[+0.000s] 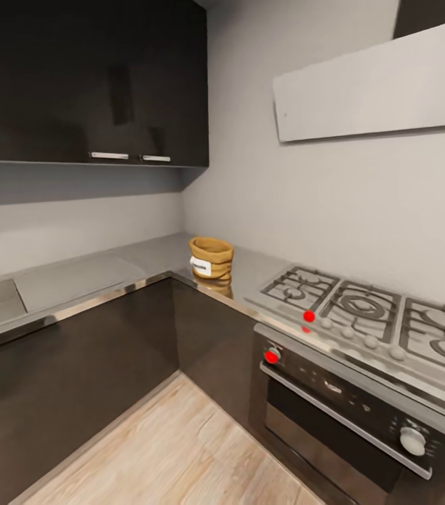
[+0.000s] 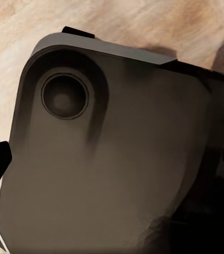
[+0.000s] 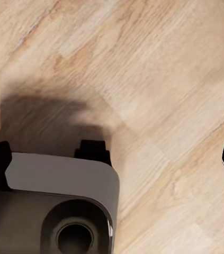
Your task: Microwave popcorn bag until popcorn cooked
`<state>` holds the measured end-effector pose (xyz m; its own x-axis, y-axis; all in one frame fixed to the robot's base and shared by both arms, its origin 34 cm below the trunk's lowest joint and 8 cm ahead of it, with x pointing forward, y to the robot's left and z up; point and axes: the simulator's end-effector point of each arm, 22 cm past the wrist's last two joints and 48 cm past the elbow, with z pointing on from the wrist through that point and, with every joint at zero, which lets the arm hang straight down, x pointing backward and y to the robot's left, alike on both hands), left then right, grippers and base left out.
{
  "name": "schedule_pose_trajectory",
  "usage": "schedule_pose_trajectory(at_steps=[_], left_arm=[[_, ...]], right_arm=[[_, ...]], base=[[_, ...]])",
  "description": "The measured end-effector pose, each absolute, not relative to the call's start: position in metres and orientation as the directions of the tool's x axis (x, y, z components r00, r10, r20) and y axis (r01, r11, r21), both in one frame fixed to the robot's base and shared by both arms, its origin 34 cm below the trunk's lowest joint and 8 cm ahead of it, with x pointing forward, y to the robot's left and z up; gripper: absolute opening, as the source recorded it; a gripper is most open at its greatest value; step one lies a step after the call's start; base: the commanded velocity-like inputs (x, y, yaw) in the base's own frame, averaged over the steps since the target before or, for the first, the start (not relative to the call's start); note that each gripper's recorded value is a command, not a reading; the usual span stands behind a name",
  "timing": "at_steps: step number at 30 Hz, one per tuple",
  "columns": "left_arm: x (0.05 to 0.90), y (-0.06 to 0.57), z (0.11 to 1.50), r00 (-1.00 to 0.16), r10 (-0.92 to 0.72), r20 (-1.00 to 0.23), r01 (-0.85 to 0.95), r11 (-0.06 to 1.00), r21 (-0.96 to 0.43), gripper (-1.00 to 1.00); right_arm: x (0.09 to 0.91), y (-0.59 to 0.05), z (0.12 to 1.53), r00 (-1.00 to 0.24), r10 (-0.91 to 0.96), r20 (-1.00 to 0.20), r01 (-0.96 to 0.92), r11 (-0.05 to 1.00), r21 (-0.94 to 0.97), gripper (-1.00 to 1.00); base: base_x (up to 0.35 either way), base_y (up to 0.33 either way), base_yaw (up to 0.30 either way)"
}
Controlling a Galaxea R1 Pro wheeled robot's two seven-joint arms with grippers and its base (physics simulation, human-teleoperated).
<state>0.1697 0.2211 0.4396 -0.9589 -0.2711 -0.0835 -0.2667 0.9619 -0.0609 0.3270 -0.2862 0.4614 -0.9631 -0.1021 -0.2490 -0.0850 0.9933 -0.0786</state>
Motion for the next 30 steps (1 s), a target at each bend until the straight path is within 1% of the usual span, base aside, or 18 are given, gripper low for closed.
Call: schedule_pose_trajectory(at_steps=[9, 21, 24, 30], left_arm=[[0.1697, 0.2212, 0.4396, -0.959, -0.271, -0.083, -0.267, 0.962, -0.06, 1.0], [0.1699, 0.2213, 0.4396, -0.959, -0.27, -0.085, -0.266, 0.962, -0.06, 1.0], [0.17, 0.2208, 0.4396, -0.959, -0.27, -0.084, -0.265, 0.962, -0.061, 1.0], [0.1699, 0.2192, 0.4396, -0.959, -0.272, -0.083, -0.267, 0.962, -0.061, 1.0]], right_arm=[[0.3263, -0.2831, 0.461, -0.964, -0.101, -0.246, -0.085, 0.994, -0.073, 1.0], [0.3267, -0.2852, 0.4612, -0.964, -0.101, -0.248, -0.084, 0.994, -0.077, 1.0], [0.3267, -0.2852, 0.4611, -0.964, -0.101, -0.247, -0.084, 0.994, -0.076, 1.0], [0.3267, -0.2852, 0.461, -0.964, -0.101, -0.247, -0.085, 0.993, -0.076, 1.0]], base=[[0.322, 0.0, 0.018], [0.321, 0.0, 0.257], [0.142, 0.0, 0.13], [0.013, 0.0, 0.012]])
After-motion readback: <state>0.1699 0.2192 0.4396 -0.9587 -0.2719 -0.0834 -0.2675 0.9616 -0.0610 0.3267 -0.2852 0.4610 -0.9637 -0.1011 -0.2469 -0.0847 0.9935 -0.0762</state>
